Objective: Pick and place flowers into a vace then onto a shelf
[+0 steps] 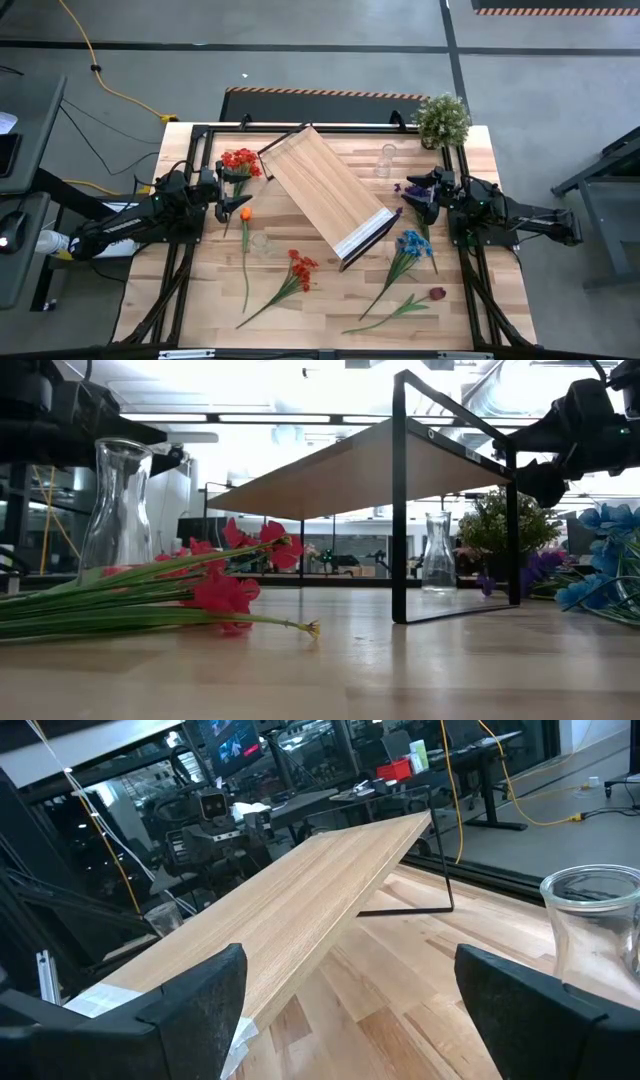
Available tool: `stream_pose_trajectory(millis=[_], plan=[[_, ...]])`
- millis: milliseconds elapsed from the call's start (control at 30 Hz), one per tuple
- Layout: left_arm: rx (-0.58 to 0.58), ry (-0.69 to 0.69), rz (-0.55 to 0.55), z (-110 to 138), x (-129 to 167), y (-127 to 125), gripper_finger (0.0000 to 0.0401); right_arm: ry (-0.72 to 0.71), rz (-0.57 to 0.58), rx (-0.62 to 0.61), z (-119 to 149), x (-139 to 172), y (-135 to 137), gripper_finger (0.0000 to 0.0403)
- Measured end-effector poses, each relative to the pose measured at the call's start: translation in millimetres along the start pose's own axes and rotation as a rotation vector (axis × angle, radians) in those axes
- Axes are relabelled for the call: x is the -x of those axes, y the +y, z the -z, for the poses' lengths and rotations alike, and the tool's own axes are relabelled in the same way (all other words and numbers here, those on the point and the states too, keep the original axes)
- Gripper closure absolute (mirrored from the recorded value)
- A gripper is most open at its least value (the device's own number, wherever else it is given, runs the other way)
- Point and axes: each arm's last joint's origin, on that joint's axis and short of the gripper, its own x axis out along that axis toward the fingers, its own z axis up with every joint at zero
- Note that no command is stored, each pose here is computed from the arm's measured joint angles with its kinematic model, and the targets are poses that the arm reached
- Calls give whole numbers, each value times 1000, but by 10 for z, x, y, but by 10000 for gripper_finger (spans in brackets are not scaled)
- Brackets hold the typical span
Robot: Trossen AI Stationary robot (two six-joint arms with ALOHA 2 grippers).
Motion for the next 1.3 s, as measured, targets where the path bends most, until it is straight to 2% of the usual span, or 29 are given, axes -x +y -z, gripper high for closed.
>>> stream_pose_trajectory(millis=[933,1000,1167,1300], plan=[[20,-1,-5,-1,0,2,48,0,0,0,0,0,0,59],[109,-2,-3,-2,0,1,48,0,0,0,1,0,0,59],[447,-26,7,-35,2,-5,48,-29,-10,-31,-19,-2,7,59],[650,-71,33,-176,23,-33,48,-219,-94,-227,-207,25,70,59]])
